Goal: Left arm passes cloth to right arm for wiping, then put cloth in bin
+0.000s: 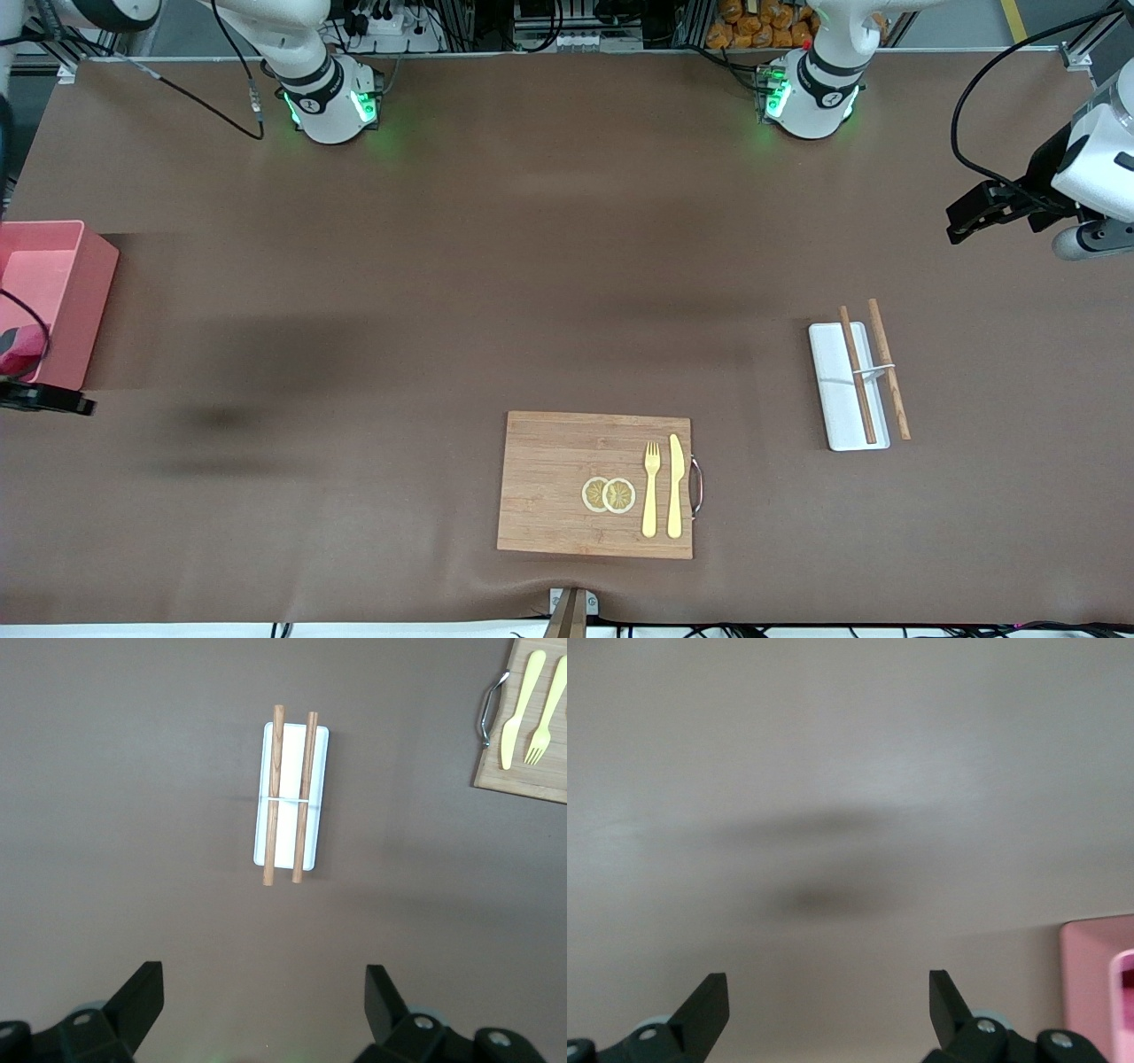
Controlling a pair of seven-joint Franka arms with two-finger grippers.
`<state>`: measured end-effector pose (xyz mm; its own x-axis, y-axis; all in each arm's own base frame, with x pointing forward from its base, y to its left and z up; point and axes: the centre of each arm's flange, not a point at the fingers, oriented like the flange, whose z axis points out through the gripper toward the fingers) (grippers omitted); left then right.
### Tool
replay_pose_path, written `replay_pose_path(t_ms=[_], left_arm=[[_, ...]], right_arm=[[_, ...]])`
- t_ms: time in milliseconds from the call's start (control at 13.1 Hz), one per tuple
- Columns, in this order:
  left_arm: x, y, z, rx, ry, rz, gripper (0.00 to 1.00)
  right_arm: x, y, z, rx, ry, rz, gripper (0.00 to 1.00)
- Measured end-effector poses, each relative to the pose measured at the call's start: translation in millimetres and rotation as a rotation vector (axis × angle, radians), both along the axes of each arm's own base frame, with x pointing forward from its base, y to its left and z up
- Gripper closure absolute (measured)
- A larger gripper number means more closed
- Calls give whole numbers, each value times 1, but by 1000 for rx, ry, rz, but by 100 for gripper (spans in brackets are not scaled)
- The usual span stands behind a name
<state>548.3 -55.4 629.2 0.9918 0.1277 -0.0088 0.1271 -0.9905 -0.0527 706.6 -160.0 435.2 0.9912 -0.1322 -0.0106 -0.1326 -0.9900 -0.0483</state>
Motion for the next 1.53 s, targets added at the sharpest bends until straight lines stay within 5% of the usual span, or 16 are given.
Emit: replay_pose_path(t_ms=[306,689,996,1532], left_arm=[[0,0,0,0,0,1,0],[0,1,-1,0,1,1,0],[0,1,-1,0,2,1,0],[0,-1,1,0,-2,-2,0]], right_arm=[[-7,95,53,-5,12,-63,0],[-76,152,147,-18,-54,-98,0],[-101,138,145,-27,-118,-98,0],[-127,144,142,-30,-116,-82,0]])
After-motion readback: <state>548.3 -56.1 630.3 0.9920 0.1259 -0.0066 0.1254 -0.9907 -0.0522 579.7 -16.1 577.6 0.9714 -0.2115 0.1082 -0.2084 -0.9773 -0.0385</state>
